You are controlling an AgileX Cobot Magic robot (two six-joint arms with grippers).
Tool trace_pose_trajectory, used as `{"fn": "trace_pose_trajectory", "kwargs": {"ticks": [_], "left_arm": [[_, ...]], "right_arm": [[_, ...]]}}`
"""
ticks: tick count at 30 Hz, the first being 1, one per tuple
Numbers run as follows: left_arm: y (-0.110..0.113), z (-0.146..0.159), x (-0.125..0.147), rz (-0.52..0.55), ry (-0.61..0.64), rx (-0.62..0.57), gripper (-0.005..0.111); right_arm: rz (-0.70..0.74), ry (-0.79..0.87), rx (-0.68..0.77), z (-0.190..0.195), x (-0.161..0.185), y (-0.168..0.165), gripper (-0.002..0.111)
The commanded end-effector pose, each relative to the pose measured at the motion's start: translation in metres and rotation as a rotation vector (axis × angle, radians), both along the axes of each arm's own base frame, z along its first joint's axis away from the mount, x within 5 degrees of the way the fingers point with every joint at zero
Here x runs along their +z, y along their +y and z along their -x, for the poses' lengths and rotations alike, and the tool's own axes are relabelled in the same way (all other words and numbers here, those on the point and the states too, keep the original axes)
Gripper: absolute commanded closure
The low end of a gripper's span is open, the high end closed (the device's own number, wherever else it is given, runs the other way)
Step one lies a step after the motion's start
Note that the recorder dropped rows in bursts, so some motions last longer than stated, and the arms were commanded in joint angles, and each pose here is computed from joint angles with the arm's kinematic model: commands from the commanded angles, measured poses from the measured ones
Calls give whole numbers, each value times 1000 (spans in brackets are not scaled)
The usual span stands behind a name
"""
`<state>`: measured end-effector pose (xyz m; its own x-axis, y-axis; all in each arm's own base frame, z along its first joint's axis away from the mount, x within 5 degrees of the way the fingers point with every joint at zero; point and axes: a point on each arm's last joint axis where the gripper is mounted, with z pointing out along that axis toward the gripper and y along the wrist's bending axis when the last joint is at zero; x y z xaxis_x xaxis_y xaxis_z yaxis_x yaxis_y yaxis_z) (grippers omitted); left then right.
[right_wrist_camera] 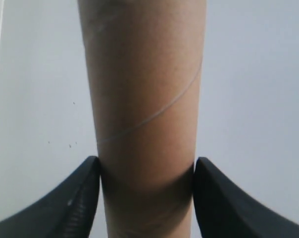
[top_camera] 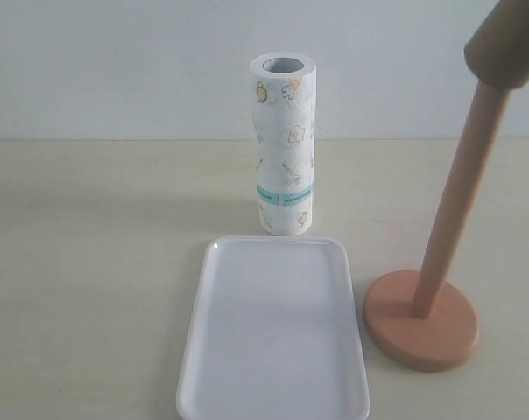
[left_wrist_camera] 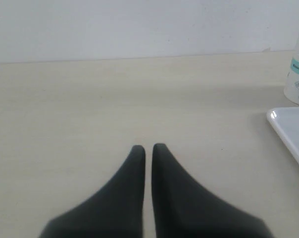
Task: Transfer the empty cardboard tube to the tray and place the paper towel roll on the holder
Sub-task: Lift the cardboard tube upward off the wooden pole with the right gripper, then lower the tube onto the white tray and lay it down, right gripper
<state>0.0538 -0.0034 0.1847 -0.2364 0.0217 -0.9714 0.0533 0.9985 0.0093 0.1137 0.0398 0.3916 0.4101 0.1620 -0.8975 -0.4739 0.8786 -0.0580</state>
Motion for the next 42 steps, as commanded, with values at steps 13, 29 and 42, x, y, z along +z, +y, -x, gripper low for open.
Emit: {"fn": "trace_pose_trajectory", "kwargs": {"ticks": [13,29,42], "left_arm": [[0,0,0,3,-15,3,103],[0,0,0,3,-15,3,103],[0,0,0,3,-15,3,103]], "right_arm": [[-31,246,554,26,56,32,108],[74,817,732,-86,-36,89,108],[159,1080,560,-119,-108,146,108]]}}
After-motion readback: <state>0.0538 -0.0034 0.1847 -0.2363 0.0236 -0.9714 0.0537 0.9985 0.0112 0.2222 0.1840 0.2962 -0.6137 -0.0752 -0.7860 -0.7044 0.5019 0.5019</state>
